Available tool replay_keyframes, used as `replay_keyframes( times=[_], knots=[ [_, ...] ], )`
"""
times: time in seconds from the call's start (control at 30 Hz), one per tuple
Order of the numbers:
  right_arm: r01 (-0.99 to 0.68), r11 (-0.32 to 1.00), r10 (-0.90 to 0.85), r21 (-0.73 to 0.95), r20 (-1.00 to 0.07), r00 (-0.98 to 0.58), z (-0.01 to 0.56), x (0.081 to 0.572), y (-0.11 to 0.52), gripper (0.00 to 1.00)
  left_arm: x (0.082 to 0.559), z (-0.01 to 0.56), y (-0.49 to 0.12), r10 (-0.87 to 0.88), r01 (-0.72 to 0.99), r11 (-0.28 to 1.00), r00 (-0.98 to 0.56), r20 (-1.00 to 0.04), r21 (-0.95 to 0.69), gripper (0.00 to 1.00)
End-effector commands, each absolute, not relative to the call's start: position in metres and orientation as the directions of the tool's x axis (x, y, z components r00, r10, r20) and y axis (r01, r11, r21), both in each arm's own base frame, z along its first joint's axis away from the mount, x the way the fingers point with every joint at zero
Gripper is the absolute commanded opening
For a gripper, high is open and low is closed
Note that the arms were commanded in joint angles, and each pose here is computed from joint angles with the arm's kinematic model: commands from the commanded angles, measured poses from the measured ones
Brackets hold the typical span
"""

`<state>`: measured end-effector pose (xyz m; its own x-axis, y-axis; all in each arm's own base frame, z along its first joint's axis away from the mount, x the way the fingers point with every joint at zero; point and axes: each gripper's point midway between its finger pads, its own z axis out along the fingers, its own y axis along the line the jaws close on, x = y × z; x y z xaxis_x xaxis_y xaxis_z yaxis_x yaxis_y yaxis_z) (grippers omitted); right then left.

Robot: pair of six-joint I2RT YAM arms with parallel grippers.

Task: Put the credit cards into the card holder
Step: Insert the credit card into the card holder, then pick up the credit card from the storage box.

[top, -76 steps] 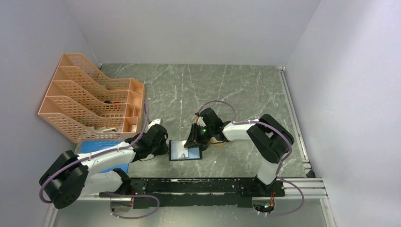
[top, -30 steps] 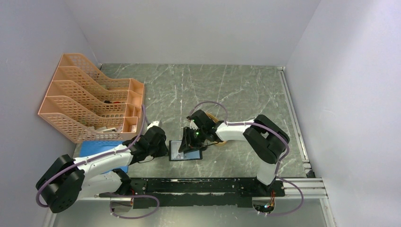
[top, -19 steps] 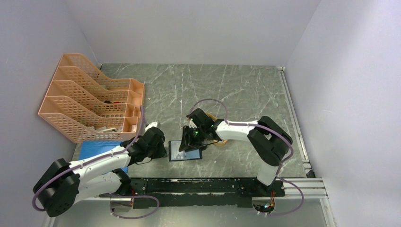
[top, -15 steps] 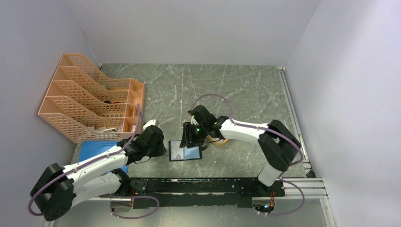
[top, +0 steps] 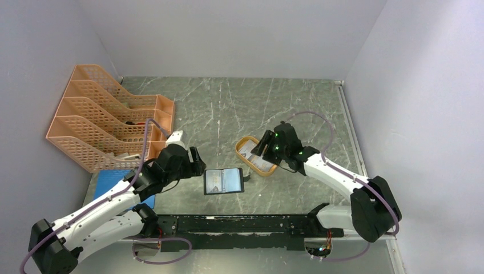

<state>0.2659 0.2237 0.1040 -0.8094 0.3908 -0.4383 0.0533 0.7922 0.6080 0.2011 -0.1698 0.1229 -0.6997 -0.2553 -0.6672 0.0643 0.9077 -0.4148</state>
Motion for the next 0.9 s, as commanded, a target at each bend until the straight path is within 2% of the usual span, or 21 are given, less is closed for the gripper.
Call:
replay_keyframes(
  times=[0.0, 0.27, 0.37, 0.87],
  knots=[
    [0.162, 0.724, 0.559, 0.671, -0.433, -0.707, 0.107, 0.286, 0.216, 0.63, 0.198, 0.114, -0.173, -0.228, 0.096, 0.905, -0.713, -0.663, -0.414, 0.74],
    [0.317, 0.706, 0.65, 0.633, -0.402, -0.644, 0.082, 0.305, 0.208, 0.63, 0.191, 0.098, -0.165, -0.237, 0.05, 0.915, -0.736, -0.634, -0.4, 0.72],
    [0.344, 0.705, 0.654, 0.62, -0.381, -0.653, 0.07, 0.309, 0.211, 0.59, 0.189, 0.096, -0.167, -0.25, 0.044, 0.908, -0.742, -0.622, -0.417, 0.69],
    [0.382, 0.725, 0.64, 0.574, -0.356, -0.681, 0.038, 0.317, 0.219, 0.55, 0.188, 0.093, -0.165, -0.253, 0.032, 0.91, -0.746, -0.616, -0.413, 0.67]
  ],
)
